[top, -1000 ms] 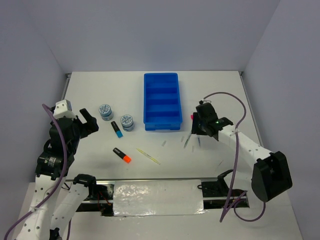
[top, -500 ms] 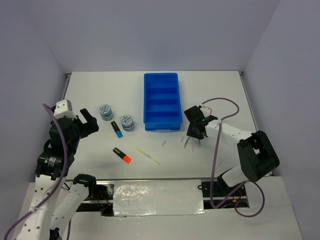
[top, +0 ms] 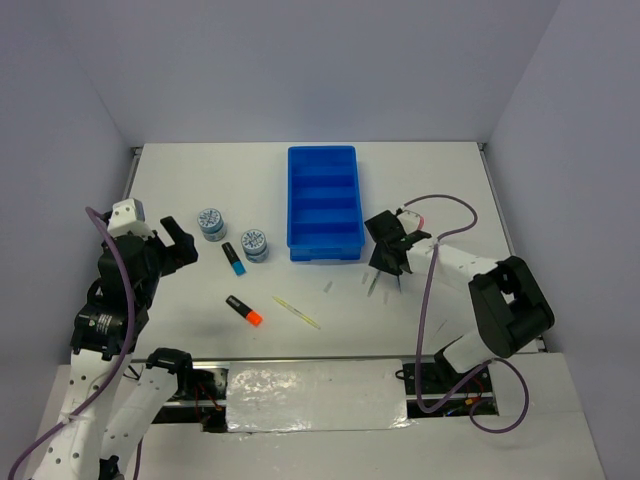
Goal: Sort the stationery into containers
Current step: Pick up the pen from the center of the board.
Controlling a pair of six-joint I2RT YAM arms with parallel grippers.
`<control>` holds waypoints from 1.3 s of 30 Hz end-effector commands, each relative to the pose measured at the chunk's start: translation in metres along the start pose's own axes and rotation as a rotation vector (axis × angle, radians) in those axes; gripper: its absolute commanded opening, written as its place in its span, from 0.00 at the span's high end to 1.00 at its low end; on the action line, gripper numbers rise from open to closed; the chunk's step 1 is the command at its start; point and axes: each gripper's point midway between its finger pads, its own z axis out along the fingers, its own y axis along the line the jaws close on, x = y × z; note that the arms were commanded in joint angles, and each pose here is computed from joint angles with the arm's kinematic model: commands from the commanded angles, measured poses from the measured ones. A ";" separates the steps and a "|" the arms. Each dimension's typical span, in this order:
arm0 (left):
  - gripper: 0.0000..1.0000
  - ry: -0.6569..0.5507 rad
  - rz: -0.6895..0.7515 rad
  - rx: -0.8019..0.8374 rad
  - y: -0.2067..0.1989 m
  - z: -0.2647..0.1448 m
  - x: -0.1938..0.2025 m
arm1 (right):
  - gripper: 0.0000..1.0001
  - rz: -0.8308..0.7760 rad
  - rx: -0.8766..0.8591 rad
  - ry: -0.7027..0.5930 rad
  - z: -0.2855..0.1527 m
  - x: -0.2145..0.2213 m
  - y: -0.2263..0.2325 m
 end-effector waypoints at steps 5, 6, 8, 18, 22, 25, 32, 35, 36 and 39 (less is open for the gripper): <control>0.01 -0.038 0.006 0.036 -0.007 -0.002 -0.009 | 0.59 0.045 0.009 -0.056 0.005 -0.012 0.009; 0.01 -0.036 0.009 0.037 -0.007 -0.001 -0.009 | 0.59 0.046 0.009 -0.050 0.006 -0.010 0.009; 0.01 -0.039 0.006 0.038 -0.007 -0.002 -0.010 | 0.59 0.044 0.017 -0.037 0.010 -0.006 0.008; 0.01 -0.040 0.007 0.035 -0.007 -0.002 -0.010 | 0.72 0.032 0.039 0.001 0.019 0.012 0.006; 0.01 -0.040 0.007 0.035 -0.007 -0.002 -0.010 | 0.76 0.040 0.040 -0.004 0.018 0.013 0.006; 0.01 -0.039 0.008 0.036 -0.007 -0.002 -0.009 | 0.78 0.048 0.035 -0.001 0.020 0.016 0.006; 0.01 -0.037 0.010 0.037 -0.007 -0.001 -0.009 | 0.75 0.059 0.025 0.019 0.022 0.026 0.003; 0.01 -0.036 0.011 0.036 -0.007 -0.001 -0.009 | 0.67 0.062 0.017 0.031 0.023 0.030 0.004; 0.01 -0.035 0.010 0.034 -0.007 -0.001 -0.009 | 0.66 0.062 0.010 0.034 0.023 0.031 0.005; 0.01 -0.036 0.008 0.031 -0.007 -0.001 -0.009 | 0.74 0.059 0.005 0.039 0.023 0.034 0.005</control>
